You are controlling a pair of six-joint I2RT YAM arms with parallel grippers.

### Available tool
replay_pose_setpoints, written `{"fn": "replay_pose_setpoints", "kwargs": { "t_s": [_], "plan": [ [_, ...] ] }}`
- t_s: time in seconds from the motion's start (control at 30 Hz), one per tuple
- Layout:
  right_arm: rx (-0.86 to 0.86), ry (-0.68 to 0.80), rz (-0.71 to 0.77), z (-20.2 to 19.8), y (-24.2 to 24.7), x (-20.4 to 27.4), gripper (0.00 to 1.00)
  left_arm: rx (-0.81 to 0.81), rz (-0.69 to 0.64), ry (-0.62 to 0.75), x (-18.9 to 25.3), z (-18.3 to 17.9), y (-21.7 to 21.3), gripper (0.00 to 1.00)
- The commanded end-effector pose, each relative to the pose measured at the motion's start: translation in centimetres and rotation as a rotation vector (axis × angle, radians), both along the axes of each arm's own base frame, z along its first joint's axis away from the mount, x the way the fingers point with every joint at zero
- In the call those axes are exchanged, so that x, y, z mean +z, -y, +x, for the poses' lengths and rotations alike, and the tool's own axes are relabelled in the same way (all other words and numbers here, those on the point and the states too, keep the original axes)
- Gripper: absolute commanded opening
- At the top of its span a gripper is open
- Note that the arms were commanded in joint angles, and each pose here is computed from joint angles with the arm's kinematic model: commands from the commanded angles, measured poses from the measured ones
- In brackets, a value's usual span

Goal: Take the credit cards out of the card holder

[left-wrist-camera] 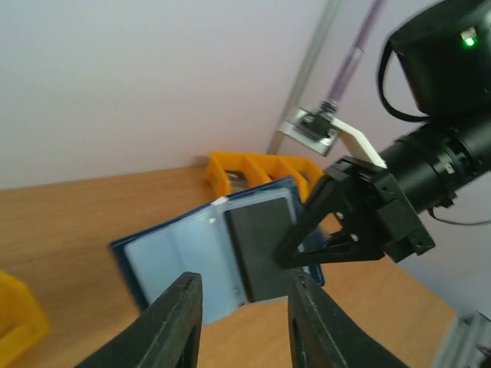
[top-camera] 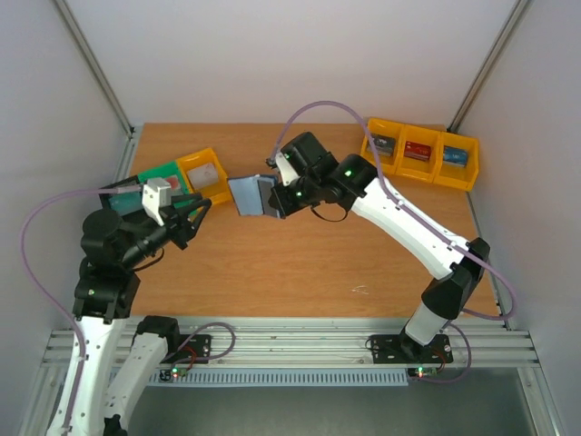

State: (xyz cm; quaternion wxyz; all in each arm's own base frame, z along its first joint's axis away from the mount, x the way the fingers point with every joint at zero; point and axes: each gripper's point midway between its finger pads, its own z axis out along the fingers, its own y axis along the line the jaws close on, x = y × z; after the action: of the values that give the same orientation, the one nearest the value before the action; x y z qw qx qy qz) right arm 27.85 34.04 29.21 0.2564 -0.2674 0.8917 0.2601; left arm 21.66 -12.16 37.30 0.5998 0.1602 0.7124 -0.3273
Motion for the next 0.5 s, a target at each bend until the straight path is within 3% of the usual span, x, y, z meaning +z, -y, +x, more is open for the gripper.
{"fn": "replay_pose_setpoints", "kwargs": {
  "t_s": [0.0,0.2,0.33,0.47],
  "plan": [
    [0.115,0.038,0.046,-2.7,-1.4,2.4,0.01,-0.266,-0.149,-0.062,0.2,-2.0,3.4,0.30],
    [0.333,0.075,0.196,-6.0,-4.3,4.8,0.01,-0.371,-0.166,-0.145,-1.3,-2.5,5.1,0.27],
    [0.475,0.082,0.321,-8.4,-5.2,6.8,0.01,-0.357,-0.225,-0.229,-2.5,-1.7,5.2,0.25],
    [0.576,0.119,0.421,-10.5,-4.9,8.8,0.01,-0.367,-0.228,-0.215,-2.2,-1.8,5.3,0.25]
  ]
}}
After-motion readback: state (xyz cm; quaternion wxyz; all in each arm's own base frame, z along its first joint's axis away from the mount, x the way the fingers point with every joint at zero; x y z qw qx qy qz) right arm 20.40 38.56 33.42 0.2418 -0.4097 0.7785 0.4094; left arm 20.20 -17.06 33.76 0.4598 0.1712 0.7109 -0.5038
